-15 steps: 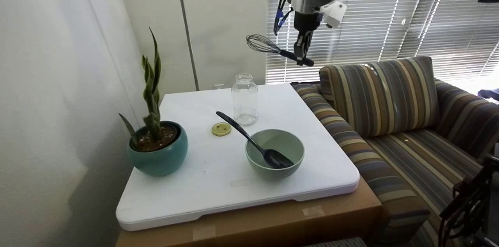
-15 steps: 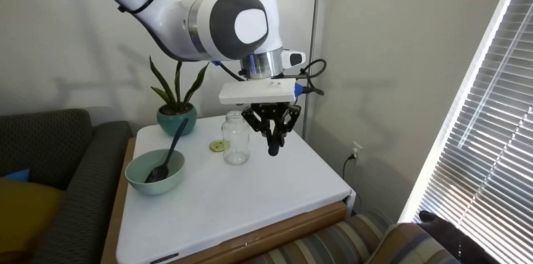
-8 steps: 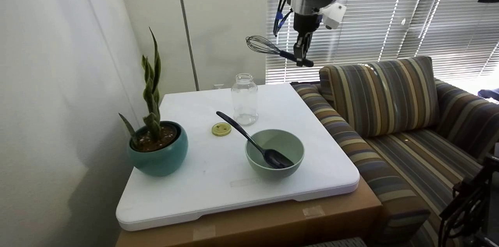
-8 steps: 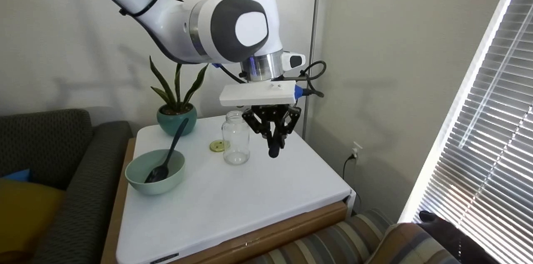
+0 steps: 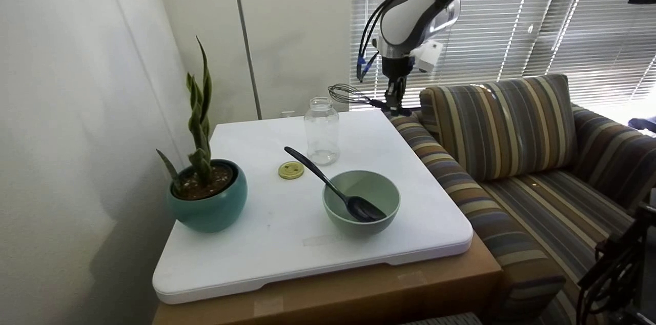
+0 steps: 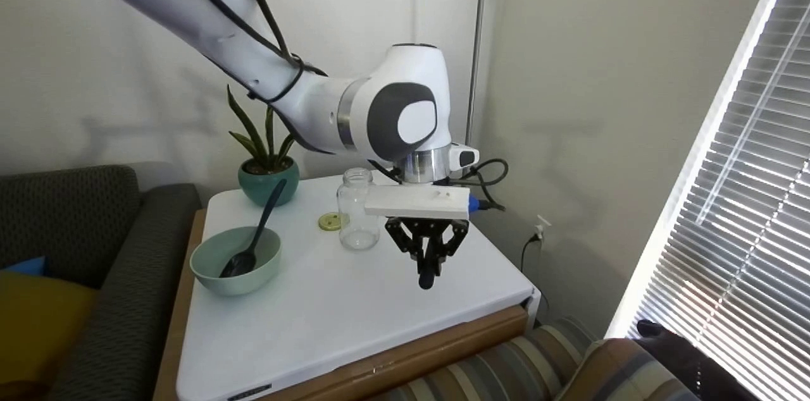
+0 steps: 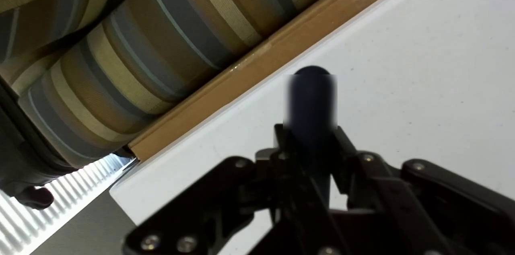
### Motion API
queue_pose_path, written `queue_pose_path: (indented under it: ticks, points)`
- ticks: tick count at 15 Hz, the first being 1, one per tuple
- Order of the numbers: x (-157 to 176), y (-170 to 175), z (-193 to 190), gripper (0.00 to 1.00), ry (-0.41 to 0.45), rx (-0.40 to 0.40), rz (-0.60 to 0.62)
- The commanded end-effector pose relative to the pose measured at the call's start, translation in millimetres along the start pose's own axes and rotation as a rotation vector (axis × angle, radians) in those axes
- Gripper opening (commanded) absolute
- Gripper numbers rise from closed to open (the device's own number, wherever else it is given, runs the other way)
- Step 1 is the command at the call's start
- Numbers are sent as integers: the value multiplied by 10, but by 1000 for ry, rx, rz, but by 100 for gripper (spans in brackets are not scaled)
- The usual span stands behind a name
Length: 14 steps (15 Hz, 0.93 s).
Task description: Move the whisker away from the green bowl
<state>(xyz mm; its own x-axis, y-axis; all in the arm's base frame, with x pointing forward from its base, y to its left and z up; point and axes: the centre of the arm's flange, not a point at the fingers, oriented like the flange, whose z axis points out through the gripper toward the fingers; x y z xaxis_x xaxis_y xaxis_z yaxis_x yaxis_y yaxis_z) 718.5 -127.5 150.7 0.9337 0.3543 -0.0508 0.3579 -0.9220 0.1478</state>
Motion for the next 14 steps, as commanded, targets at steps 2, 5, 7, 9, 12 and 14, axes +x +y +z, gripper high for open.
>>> queue_pose_path:
  ticks: [2,5,7,9,12,14]
  points:
    - [449,192,367,6,-18,58,2]
    - [494,138,641,6,-25,72,20]
    - [462,137,857,6,-31,86,55]
    - [413,153,1051,6,-39,105,82]
    - [406,202,1027,6,-41,128,103]
    - [390,206,978,51,-44,147,121]
